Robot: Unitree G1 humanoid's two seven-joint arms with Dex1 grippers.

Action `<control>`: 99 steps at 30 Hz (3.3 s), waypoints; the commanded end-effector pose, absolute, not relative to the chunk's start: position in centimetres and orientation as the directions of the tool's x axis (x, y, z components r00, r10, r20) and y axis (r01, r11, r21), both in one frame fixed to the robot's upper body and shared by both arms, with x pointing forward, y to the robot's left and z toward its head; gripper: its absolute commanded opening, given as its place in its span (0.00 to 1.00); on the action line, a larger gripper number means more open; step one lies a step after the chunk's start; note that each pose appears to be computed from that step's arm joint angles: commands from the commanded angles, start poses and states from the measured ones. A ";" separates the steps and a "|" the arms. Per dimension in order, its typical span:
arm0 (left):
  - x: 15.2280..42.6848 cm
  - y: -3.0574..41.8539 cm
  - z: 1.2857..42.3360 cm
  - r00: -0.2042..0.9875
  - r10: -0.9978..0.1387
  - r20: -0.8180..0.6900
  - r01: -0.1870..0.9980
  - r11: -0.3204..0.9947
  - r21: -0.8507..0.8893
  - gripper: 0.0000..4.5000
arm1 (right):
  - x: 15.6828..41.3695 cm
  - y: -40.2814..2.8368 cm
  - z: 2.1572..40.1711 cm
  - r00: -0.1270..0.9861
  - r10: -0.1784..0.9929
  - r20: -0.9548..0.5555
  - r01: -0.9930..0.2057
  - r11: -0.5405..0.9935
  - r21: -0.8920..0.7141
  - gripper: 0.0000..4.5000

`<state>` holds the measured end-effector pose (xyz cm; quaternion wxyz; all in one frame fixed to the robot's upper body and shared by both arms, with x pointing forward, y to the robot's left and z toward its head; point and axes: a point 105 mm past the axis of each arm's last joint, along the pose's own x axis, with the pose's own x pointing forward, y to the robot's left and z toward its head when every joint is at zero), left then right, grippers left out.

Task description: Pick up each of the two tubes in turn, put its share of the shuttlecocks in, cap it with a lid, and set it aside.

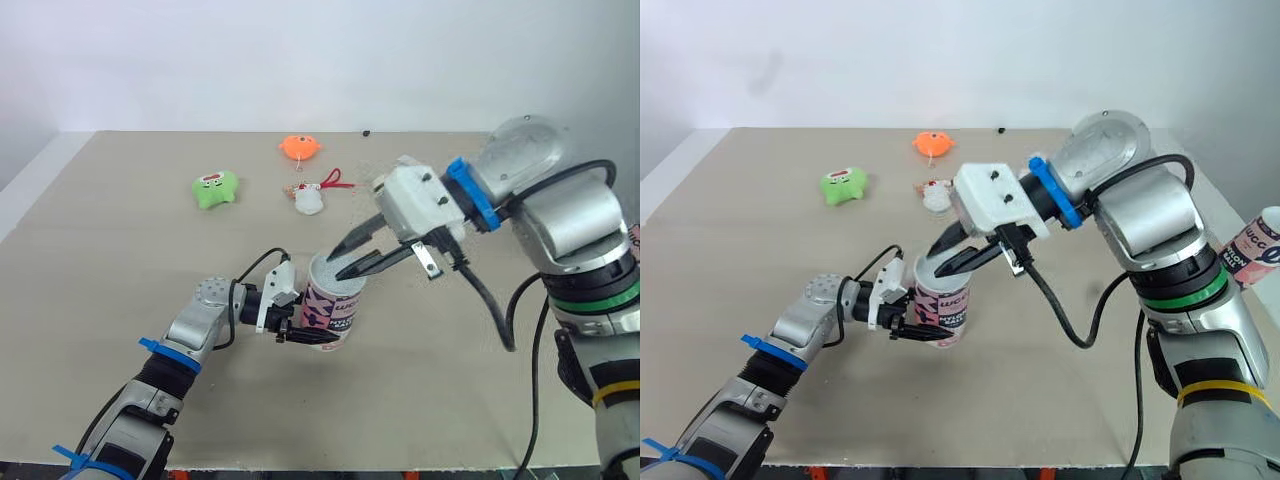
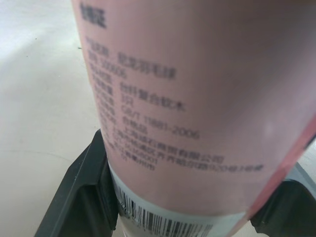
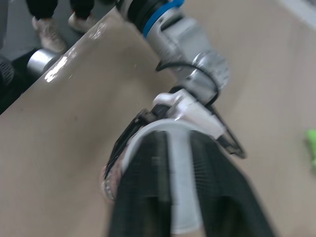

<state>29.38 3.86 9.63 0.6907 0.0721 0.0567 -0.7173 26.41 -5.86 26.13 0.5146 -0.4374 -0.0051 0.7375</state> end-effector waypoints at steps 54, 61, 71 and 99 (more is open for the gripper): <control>29.2 7.1 9.7 -0.040 -0.993 -0.115 0.995 -0.050 0.084 1.00 | 24.9 -15.8 21.1 0.319 0.851 -0.418 -0.938 0.219 -0.270 0.41; 29.4 12.6 10.5 0.055 -0.977 -0.206 0.996 0.040 0.075 1.00 | 24.0 -14.2 16.2 0.232 0.866 -0.443 -0.970 0.173 -0.171 0.98; 26.9 15.6 15.1 0.091 -0.990 -0.109 0.996 0.089 0.021 1.00 | 25.5 -8.8 13.8 0.152 0.922 -0.356 -0.979 0.092 -0.181 0.99; 23.7 14.5 19.7 0.207 -0.978 -0.005 0.978 0.207 0.034 1.00 | 27.8 -5.3 14.3 0.124 0.979 -0.163 -0.982 0.097 -0.163 0.63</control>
